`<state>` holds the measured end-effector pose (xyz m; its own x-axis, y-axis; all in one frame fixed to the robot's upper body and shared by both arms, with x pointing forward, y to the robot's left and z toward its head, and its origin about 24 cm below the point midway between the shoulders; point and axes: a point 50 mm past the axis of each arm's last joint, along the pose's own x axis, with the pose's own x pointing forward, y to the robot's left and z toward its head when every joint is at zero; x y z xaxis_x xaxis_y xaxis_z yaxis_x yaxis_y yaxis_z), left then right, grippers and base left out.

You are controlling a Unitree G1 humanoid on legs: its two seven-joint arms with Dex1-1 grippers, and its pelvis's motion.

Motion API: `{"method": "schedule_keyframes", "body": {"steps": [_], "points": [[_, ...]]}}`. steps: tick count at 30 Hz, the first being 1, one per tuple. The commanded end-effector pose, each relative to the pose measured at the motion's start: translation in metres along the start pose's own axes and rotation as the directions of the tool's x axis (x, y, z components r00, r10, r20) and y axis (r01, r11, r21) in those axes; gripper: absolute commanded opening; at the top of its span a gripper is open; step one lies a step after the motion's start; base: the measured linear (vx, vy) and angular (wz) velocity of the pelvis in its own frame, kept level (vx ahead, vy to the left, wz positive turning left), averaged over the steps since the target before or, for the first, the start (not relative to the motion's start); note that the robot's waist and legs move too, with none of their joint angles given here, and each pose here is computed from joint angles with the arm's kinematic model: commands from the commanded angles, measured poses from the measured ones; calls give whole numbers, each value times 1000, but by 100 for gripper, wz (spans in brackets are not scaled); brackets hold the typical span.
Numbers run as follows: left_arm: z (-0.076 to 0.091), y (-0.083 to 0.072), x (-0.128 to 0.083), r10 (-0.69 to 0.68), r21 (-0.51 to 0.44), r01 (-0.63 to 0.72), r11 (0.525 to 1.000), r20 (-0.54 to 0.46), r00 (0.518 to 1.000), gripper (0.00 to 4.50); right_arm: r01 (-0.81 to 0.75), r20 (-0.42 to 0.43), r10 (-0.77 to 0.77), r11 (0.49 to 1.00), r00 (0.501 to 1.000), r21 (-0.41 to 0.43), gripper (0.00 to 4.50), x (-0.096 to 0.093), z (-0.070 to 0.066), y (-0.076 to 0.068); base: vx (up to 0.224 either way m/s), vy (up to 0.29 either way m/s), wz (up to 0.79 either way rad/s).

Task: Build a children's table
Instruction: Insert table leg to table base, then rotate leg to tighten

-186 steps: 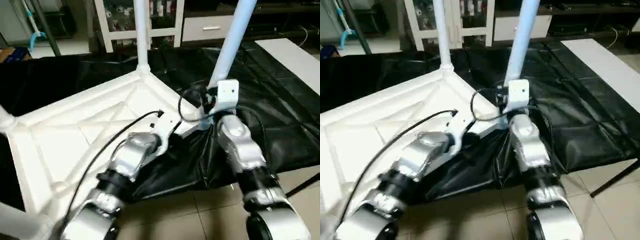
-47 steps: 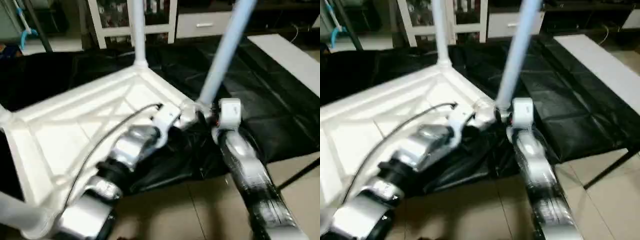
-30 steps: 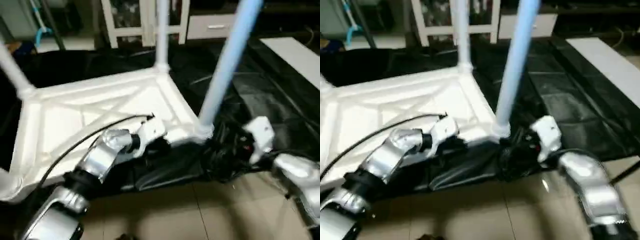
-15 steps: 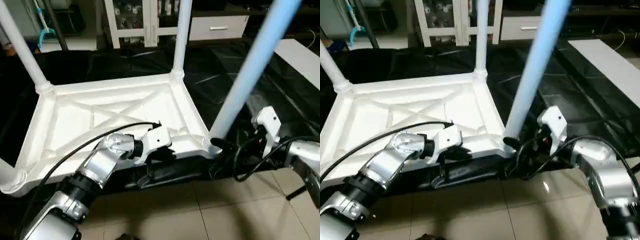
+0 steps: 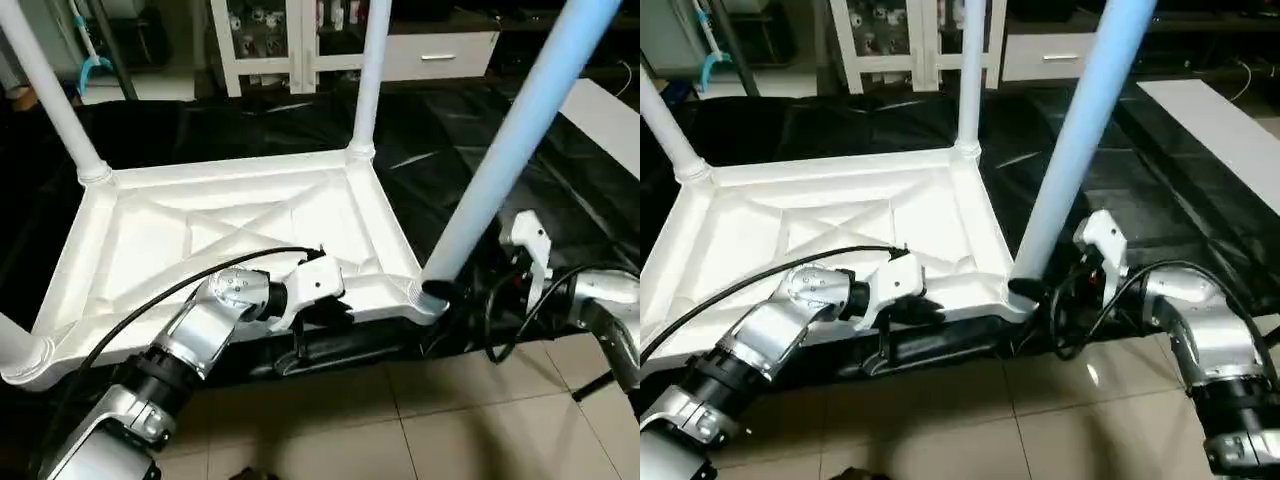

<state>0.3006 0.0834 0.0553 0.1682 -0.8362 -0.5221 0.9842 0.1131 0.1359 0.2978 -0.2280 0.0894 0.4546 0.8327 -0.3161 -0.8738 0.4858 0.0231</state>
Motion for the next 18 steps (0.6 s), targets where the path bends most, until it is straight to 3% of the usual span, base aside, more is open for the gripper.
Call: {"method": "schedule_keyframes", "body": {"steps": [1,18], "points": [[2,-9,6,-70,25,70,997,0,998,0,-27,-35,25,999,999,-35,317,-1,1,-2,0,0,0],[1,-11,4,-79,26,79,997,-12,997,0,-82,-61,78,995,995,-61,196,1,1,-12,0,0,0]]}}
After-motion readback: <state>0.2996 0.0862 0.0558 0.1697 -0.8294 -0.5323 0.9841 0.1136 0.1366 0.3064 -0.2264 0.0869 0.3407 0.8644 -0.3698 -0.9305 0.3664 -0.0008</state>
